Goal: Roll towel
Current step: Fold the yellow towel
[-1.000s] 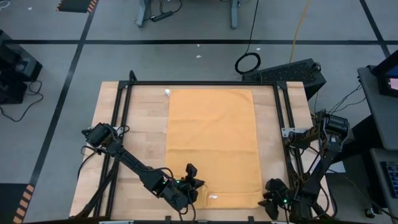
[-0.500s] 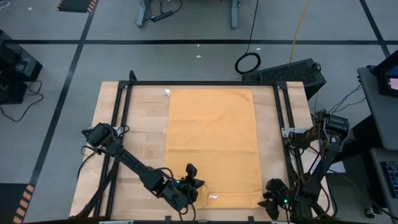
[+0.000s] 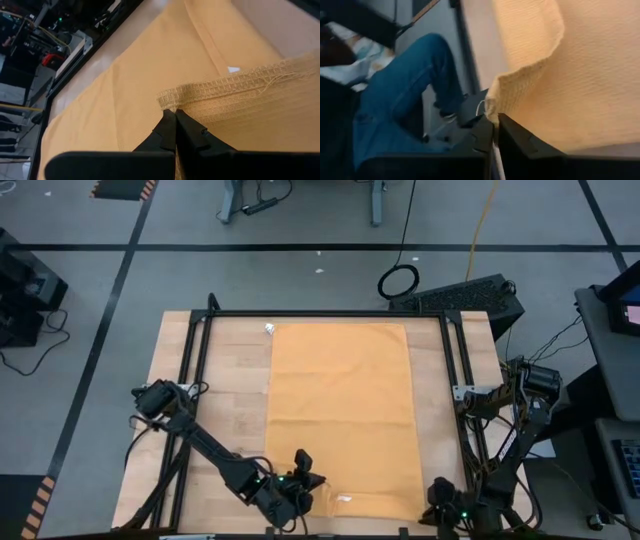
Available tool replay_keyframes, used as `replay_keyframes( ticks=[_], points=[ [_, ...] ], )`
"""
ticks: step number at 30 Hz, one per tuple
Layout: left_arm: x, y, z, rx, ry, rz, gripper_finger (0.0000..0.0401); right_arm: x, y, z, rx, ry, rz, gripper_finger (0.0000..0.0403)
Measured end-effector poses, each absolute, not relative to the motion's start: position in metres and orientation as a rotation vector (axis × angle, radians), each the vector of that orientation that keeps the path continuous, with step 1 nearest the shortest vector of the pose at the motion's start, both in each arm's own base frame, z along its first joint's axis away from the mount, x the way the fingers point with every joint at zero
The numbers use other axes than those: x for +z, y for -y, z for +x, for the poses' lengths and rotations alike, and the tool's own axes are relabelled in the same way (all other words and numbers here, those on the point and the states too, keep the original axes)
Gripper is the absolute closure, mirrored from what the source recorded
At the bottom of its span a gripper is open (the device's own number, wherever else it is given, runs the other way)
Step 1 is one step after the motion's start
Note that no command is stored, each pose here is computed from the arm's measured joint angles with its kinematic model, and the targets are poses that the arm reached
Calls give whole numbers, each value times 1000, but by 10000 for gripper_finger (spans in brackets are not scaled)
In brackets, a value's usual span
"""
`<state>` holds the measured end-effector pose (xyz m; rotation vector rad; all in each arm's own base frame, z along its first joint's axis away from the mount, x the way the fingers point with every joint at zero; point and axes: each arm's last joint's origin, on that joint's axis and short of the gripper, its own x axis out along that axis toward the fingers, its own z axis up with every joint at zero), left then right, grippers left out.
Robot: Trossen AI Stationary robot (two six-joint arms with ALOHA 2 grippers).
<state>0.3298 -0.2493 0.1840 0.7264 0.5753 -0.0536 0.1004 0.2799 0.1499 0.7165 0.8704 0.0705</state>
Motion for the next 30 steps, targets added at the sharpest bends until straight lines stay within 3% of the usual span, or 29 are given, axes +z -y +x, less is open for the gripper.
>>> replay_keyframes(
  ticks=[9,16,23,30],
  points=[
    [184,271,312,-112,-551,740,401,152,-286,99,146,-954,769,376],
    [185,282,304,-136,-531,686,401,155,-292,97,238,-1105,843,314],
    [185,288,299,-171,-521,674,394,159,-290,97,173,-1117,940,255],
    [185,287,300,-155,-526,625,383,155,-280,106,84,-1044,867,248]
  ],
)
